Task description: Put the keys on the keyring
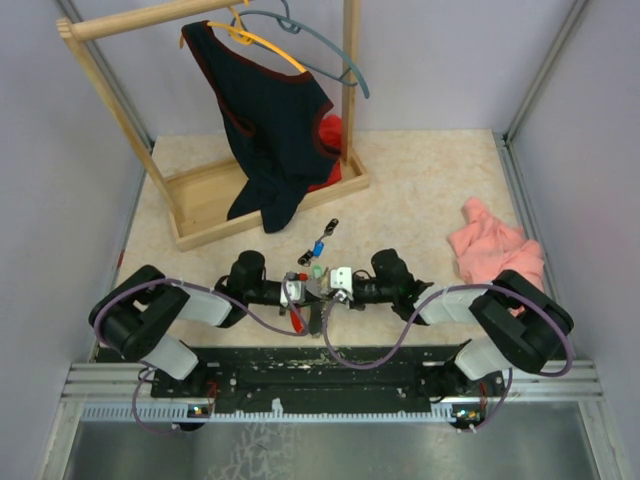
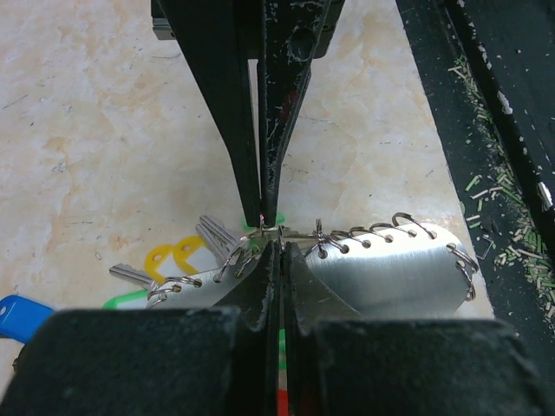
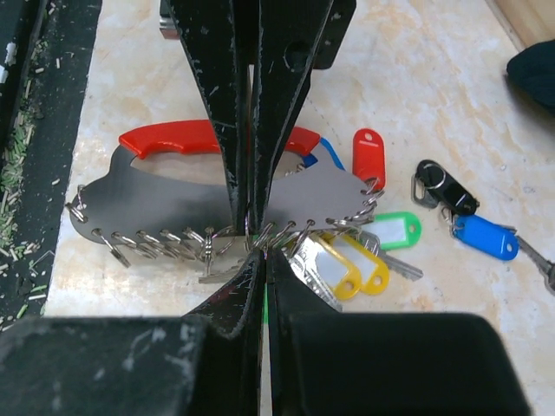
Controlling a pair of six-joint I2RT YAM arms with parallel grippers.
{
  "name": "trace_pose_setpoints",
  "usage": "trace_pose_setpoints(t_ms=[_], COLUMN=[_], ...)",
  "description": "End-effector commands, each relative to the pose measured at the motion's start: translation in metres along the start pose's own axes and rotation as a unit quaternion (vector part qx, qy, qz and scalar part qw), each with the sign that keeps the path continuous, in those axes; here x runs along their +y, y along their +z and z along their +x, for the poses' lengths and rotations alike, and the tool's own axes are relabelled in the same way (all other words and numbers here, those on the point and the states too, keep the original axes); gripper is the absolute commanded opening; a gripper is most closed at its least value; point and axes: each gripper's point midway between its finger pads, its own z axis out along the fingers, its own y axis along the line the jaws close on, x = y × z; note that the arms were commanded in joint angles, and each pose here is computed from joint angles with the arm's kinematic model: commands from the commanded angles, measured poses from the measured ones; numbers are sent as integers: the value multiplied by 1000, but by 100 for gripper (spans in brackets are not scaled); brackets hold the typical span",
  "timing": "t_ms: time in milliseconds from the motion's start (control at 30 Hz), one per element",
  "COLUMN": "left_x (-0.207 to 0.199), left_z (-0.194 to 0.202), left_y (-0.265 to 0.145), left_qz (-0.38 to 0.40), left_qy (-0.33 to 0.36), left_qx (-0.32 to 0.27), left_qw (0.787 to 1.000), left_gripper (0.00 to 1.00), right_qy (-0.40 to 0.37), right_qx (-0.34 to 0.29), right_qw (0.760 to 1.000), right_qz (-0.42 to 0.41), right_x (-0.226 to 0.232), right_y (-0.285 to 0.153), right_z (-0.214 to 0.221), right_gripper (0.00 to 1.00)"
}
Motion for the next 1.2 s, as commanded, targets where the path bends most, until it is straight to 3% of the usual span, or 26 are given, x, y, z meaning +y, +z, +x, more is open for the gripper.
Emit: trace_pose_setpoints(t_ms=[0,433,1167], left_x=[0,5,5], left_z=[-13,-8,-8], left_y=[6,4,4], left_qz=[22,4,3], left_qy=[12,16,12], left_qx=[-23,-7,-8], left_qw=[999,1000,1000], left_gripper=[1,1,1], right_qy=[-51,-37,-21], right_qx=[-45,-19,-16], right_qw=[998,998,1000], right_qz=[16,56,2], right_x=[-18,-18,1], right_y=[6,-9,0], right_z=[-36,-26,-19], right_gripper=[0,0,0])
